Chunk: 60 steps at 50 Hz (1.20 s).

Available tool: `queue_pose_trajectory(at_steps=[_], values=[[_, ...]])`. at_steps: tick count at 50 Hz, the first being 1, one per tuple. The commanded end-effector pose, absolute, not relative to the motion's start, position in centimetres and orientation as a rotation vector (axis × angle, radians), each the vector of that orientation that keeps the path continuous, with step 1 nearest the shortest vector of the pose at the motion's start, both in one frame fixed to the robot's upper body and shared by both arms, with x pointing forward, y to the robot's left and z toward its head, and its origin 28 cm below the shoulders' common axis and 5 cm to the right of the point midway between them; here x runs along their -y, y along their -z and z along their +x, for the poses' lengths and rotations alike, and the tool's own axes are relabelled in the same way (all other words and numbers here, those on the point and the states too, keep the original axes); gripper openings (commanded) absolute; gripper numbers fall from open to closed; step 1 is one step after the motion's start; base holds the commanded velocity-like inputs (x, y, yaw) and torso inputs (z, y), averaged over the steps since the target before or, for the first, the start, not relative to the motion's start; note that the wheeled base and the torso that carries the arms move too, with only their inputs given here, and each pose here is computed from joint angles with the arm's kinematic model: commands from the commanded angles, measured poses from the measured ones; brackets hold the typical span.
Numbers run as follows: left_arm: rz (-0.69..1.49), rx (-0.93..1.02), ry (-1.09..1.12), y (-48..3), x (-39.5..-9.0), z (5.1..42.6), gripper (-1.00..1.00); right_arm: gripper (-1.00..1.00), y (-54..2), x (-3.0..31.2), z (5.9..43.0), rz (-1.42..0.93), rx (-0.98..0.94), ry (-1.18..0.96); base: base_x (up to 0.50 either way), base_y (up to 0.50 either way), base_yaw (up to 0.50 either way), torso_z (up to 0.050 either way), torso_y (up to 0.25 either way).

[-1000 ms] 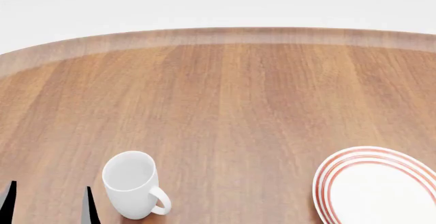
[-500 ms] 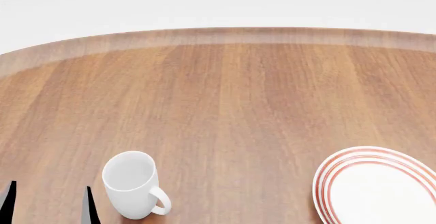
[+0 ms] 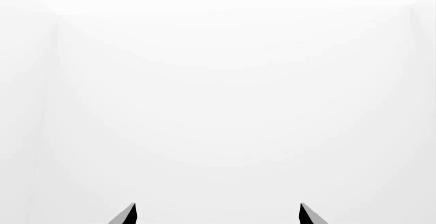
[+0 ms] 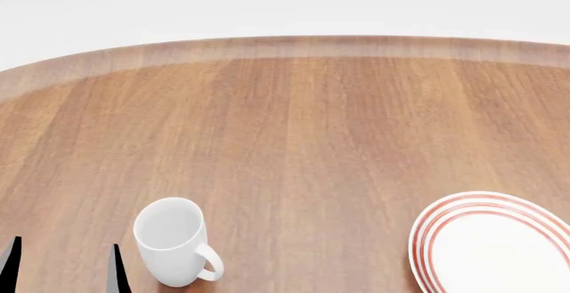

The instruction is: Pick up the red mug and put it on the plate

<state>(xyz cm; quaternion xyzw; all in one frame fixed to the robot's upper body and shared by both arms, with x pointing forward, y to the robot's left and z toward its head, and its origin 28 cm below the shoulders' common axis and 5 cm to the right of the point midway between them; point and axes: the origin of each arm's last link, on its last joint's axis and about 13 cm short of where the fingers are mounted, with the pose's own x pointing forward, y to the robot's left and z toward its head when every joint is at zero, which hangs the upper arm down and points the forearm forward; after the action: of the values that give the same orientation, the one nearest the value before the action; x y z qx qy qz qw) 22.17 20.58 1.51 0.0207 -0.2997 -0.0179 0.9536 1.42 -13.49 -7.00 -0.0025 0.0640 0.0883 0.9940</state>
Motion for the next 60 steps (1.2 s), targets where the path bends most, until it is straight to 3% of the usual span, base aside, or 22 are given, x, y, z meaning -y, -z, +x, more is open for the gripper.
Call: queue_pose_trajectory(at_steps=[1,4,5,34,60], values=[[0.041,0.611,0.037,-1.5,-20.6,22.2,1.0,1.0,6.8,13.6,1.5,-0.011,-0.125,-0.172,0.0,0.0,0.0,0.0,0.0],[0.042,0.611,0.036,-1.5,-20.6,22.2,1.0,1.0,6.9,13.6,1.5,-0.012,-0.126,-0.165,0.0,0.0,0.0,0.0,0.0],[0.042,0.612,0.036,-1.5,-20.6,22.2,1.0,-1.0,6.9,13.6,1.5,-0.013,-0.126,-0.167,0.0,0.0,0.0,0.0,0.0],[0.044,0.619,0.034,-1.5,-20.6,22.2,1.0,-1.0,6.5,13.8,1.5,-0.01,-0.124,-0.13,0.0,0.0,0.0,0.0,0.0],[0.039,0.627,0.046,-1.5,-20.6,22.2,1.0,-1.0,-8.2,12.4,3.7,0.0,0.102,-0.055,0.0,0.0,0.0,0.0,0.0]])
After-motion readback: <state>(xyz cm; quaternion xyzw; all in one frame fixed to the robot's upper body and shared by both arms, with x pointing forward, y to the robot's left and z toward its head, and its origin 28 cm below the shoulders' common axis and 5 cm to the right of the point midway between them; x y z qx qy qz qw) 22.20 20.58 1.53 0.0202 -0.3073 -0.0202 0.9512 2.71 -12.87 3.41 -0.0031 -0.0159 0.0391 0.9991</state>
